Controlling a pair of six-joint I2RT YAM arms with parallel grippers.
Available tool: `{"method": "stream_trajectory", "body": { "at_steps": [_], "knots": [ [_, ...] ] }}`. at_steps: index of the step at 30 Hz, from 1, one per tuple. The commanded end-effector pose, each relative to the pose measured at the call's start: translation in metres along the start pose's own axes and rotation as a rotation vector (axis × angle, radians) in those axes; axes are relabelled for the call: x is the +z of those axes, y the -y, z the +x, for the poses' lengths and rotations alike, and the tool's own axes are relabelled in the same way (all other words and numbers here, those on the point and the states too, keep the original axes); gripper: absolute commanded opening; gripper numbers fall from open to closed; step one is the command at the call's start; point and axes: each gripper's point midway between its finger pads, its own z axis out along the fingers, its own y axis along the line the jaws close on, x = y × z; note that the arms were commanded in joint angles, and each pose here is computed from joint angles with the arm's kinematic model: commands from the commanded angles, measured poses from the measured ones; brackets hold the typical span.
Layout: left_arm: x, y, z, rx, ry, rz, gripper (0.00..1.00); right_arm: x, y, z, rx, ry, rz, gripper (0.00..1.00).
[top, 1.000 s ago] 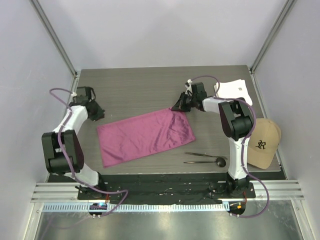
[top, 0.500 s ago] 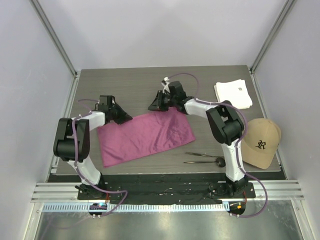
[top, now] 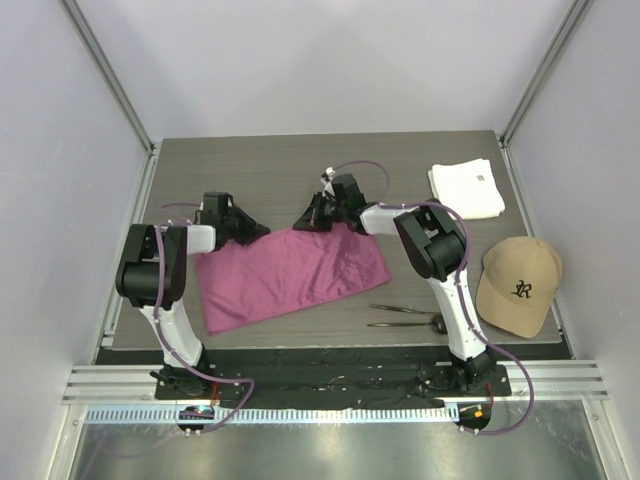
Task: Fold the napkin into a case and place the utensils inside
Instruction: Smooth out the rectangle-folded napkin at the center of the board.
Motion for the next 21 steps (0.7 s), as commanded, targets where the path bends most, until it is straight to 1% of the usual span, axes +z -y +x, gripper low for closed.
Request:
{"method": "stream_trajectory", "body": {
  "at_steps": [1,4,5,6,7,8,9,10,11,13,14,15,16,17,18,21],
  "knots": [
    [0.003,-0.011,-0.009,0.048,0.051,-0.042,0.02,0.003,-0.009,-0.018,-0.039,0.050,-0.036,0.01],
    [0.000,-0.016,-0.017,0.100,0.065,-0.108,0.02,0.002,-0.002,-0.020,-0.030,0.051,-0.032,0.01],
    [-0.006,-0.004,-0.022,0.122,0.078,-0.093,0.04,0.002,0.000,-0.019,-0.029,0.050,-0.029,0.01],
    [-0.008,0.004,-0.023,0.148,0.085,-0.081,0.07,0.002,0.000,-0.021,-0.029,0.053,-0.029,0.01],
    [-0.012,0.009,-0.027,0.191,0.102,-0.086,0.12,0.003,0.000,-0.021,-0.026,0.051,-0.031,0.01],
    [-0.016,0.022,-0.032,0.215,0.116,-0.072,0.15,0.004,-0.001,-0.021,-0.026,0.051,-0.035,0.01],
    [-0.022,0.030,-0.028,0.236,0.108,-0.071,0.18,0.005,0.000,-0.021,-0.024,0.049,-0.035,0.01],
    [-0.025,0.036,-0.027,0.253,0.109,-0.056,0.25,0.005,-0.001,-0.021,-0.022,0.048,-0.036,0.01],
    [-0.026,0.042,-0.020,0.260,0.089,-0.031,0.27,0.006,-0.001,-0.023,-0.023,0.051,-0.038,0.01],
    [-0.027,0.061,-0.008,0.281,0.067,0.046,0.30,0.006,-0.003,-0.024,-0.022,0.052,-0.044,0.01],
    [-0.026,0.062,0.006,0.262,0.017,0.083,0.29,0.007,-0.004,-0.024,-0.022,0.052,-0.045,0.01],
    [-0.024,0.061,0.012,0.240,0.002,0.100,0.26,0.007,-0.004,-0.024,-0.020,0.052,-0.045,0.01],
    [-0.022,0.068,0.013,0.232,0.009,0.150,0.18,0.007,-0.003,-0.026,-0.023,0.054,-0.046,0.01],
    [-0.020,0.058,0.021,0.205,-0.011,0.148,0.15,0.007,-0.004,-0.024,-0.020,0.050,-0.047,0.01],
    [-0.019,0.058,0.022,0.192,-0.010,0.160,0.13,0.007,-0.004,-0.025,-0.022,0.051,-0.049,0.01],
    [-0.007,0.033,0.022,0.141,-0.028,0.104,0.10,0.007,-0.001,-0.026,-0.023,0.048,-0.038,0.01]
  ]
}}
